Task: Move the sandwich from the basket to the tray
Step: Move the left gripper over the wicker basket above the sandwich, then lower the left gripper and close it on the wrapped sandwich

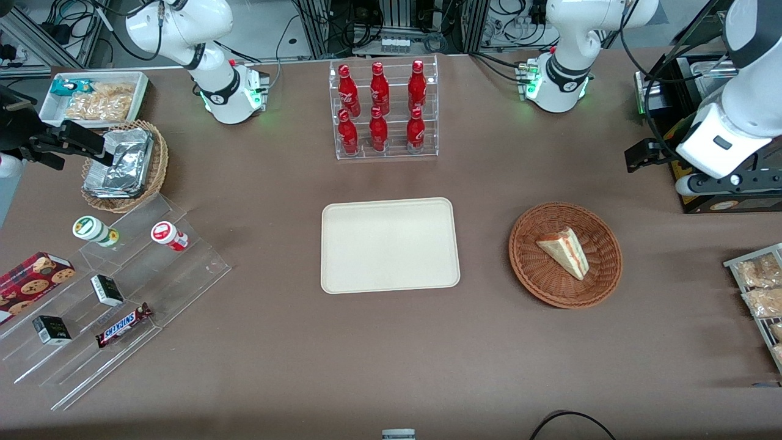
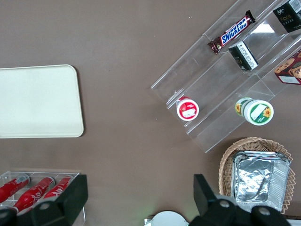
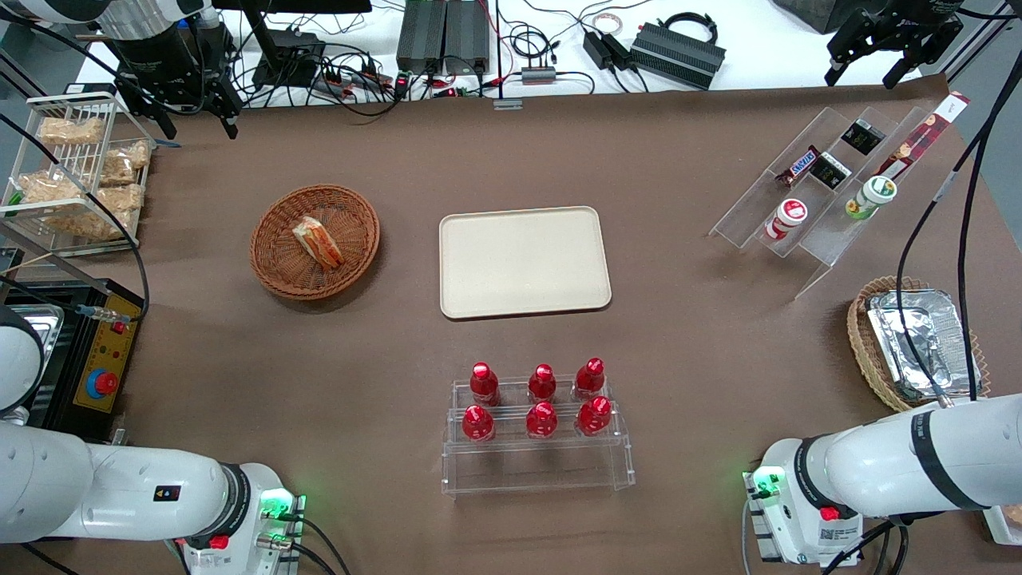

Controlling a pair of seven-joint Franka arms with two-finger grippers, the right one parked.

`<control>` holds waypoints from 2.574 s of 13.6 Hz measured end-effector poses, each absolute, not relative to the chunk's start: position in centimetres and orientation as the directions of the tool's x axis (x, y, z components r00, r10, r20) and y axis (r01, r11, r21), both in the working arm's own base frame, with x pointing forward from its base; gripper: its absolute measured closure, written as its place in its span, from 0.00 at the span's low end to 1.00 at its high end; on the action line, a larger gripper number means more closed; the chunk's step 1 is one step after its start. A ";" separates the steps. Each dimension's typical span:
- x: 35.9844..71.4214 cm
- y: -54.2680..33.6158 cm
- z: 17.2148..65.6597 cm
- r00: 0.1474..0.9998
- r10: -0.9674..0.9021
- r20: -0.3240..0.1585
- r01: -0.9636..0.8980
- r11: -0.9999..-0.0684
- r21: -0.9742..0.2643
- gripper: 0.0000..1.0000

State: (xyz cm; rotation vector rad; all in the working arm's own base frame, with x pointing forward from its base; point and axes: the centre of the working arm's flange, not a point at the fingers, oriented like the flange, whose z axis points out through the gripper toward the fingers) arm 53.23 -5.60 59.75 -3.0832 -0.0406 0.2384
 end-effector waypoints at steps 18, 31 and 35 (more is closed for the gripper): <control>54.0 -7.4 39.1 0.978 0.023 -0.205 0.011 -0.998 -0.060 0.00; 52.9 -10.2 33.0 0.744 0.668 -0.012 0.667 -0.743 -0.056 0.00; 53.0 -10.2 31.5 0.713 0.701 -0.022 0.698 -0.712 -0.073 0.00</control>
